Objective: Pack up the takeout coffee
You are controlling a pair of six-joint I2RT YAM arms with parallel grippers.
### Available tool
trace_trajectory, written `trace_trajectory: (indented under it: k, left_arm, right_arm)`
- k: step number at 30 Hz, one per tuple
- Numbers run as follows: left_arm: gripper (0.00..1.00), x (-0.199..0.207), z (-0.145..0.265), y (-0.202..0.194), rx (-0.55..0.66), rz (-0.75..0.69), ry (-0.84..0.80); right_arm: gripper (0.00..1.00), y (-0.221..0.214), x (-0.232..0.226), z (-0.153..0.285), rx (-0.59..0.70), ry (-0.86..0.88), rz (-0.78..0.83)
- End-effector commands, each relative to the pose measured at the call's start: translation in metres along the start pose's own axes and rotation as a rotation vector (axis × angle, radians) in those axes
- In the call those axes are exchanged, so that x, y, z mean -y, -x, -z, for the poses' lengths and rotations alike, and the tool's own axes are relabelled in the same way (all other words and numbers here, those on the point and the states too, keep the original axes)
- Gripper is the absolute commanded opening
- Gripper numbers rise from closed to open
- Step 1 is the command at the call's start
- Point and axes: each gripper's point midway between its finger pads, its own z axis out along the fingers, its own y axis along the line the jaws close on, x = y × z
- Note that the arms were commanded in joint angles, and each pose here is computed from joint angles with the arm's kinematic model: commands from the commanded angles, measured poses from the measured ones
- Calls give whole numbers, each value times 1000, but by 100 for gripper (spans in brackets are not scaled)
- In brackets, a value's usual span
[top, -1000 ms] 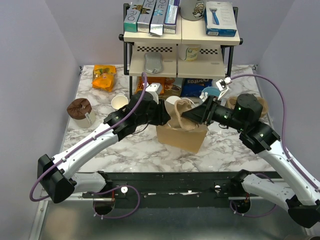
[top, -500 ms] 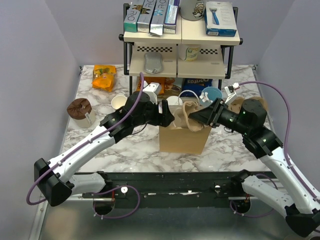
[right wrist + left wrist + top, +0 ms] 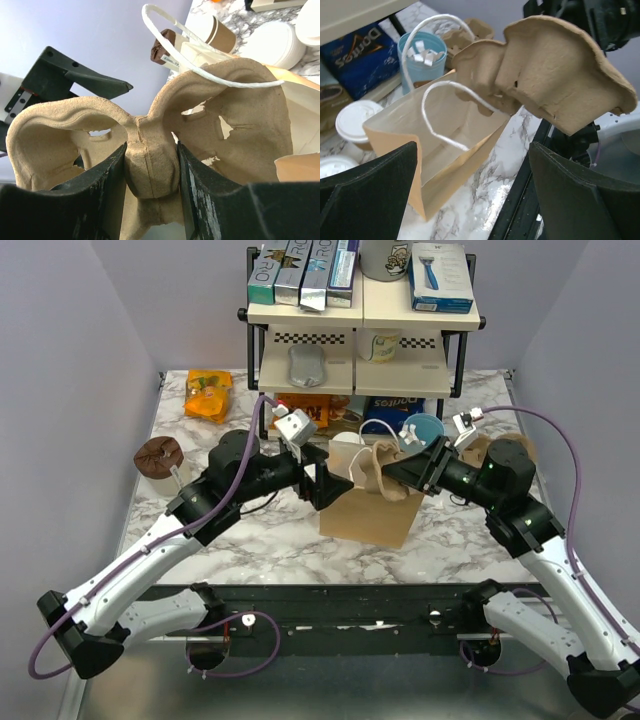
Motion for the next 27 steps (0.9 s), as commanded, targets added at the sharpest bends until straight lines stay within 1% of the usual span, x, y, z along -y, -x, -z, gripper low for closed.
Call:
trace_trajectory:
  k: [1,2,5,7,10,11,13,15,16,18,20,21,22,24,25,27]
  left_arm:
    - [99,20,-13,20,16,-38,-122]
    - [99,16,-22,12,-23,11,-110]
    - [98,17,-35,10,-51,100,-119]
    - [98,16,-40,10,-52,116,-113]
    - [97,15,-44,10,-65,191,-97]
    - [97,16,-44,12,-65,260,-82]
    - [95,14,-46,13,-54,314,-65]
    - [92,13,-46,15,-37,402,-33]
    - [90,12,-45,16,-24,429,-25]
    - [90,13,-44,19,21,456,-40]
    - [90,21,-44,20,45,395,-112]
    - [90,26,-44,24,63,339,-152]
    - [90,35,-42,21,53,232,-222]
    - [91,34,-43,16,17,182,-226]
    - [91,36,-43,14,-1,118,-252]
    - [91,32,-43,8,-41,115,-235]
  right_arm:
    - [50,-14,-3,1,-69,68,-61]
    - [50,-15,-4,0,-75,81,-70]
    - [50,-19,-6,0,-101,114,-86]
    - [50,-19,-7,0,-103,123,-82]
    - [50,-16,-15,7,-84,147,-53]
    - [50,-15,-18,10,-72,157,-43]
    - [50,-14,-18,12,-59,156,-32]
    - [50,-15,-15,13,-63,154,-41]
    - [50,-16,-14,13,-72,154,-50]
    - [50,-17,-10,12,-73,147,-59]
    - [50,-17,-11,12,-75,153,-61]
    - [50,-16,-12,13,-73,159,-63]
    - [50,-16,-14,14,-79,168,-61]
    - [50,-16,-16,15,-76,175,-57]
    - [50,-17,-16,16,-81,178,-58]
    - [50,-18,-15,16,-87,180,-62]
